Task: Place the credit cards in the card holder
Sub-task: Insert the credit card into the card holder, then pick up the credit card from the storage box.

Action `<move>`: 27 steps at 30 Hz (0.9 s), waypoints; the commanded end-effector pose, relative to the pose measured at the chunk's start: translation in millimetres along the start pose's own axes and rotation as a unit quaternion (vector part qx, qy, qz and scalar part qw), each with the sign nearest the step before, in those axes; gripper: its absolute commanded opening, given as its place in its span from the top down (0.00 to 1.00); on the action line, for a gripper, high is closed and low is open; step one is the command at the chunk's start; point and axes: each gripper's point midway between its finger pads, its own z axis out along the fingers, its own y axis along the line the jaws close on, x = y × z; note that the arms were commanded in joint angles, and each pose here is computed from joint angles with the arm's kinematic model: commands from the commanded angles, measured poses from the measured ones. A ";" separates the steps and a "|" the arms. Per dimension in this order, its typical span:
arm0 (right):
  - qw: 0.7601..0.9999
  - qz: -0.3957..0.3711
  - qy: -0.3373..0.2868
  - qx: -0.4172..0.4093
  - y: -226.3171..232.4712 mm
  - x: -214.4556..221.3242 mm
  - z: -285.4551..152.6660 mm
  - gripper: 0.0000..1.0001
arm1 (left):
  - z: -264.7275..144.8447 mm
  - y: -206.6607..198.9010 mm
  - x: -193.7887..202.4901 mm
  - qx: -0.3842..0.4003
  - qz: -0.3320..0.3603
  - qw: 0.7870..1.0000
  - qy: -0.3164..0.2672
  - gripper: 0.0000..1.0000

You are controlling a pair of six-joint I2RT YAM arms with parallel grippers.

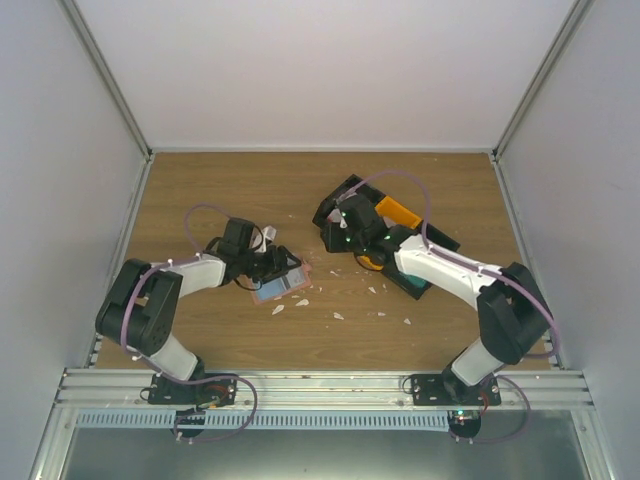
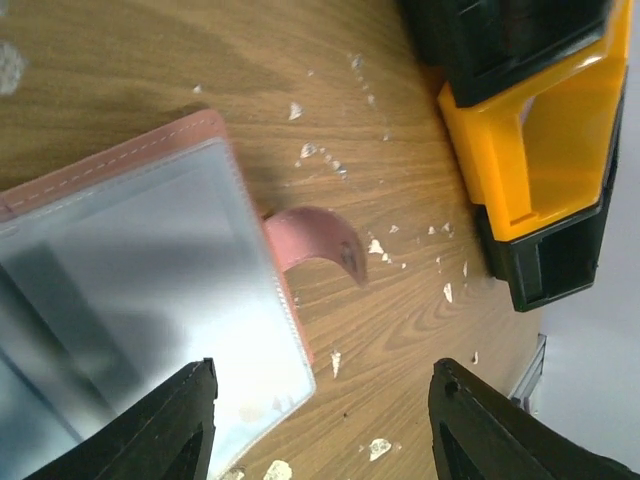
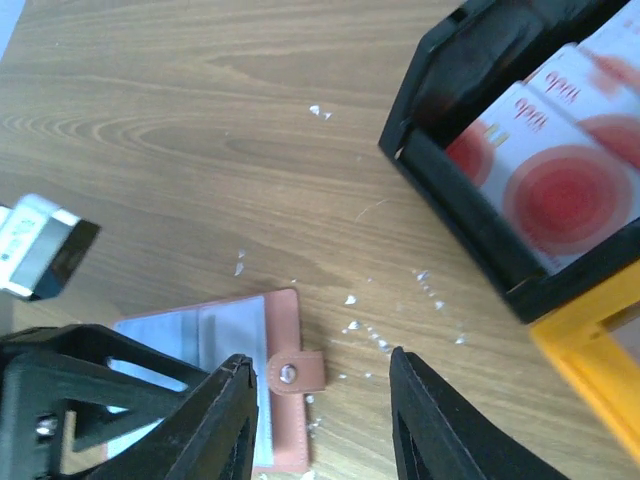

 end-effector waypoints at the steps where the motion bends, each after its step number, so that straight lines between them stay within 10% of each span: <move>1: 0.999 -0.037 -0.019 -0.001 -16.2 -22.4 -26.3 0.62 | -23.9 -36.0 -27.7 0.008 0.073 0.995 -0.064 0.39; 15: 0.995 -0.067 0.009 0.076 -106.0 -43.9 -73.5 0.50 | -103.2 3.1 -33.9 -0.125 0.061 0.977 -0.163 0.31; 27: 0.979 -0.095 0.115 0.142 -153.8 -21.6 -28.7 0.48 | -96.3 10.5 -15.2 -0.073 0.049 0.987 -0.131 0.42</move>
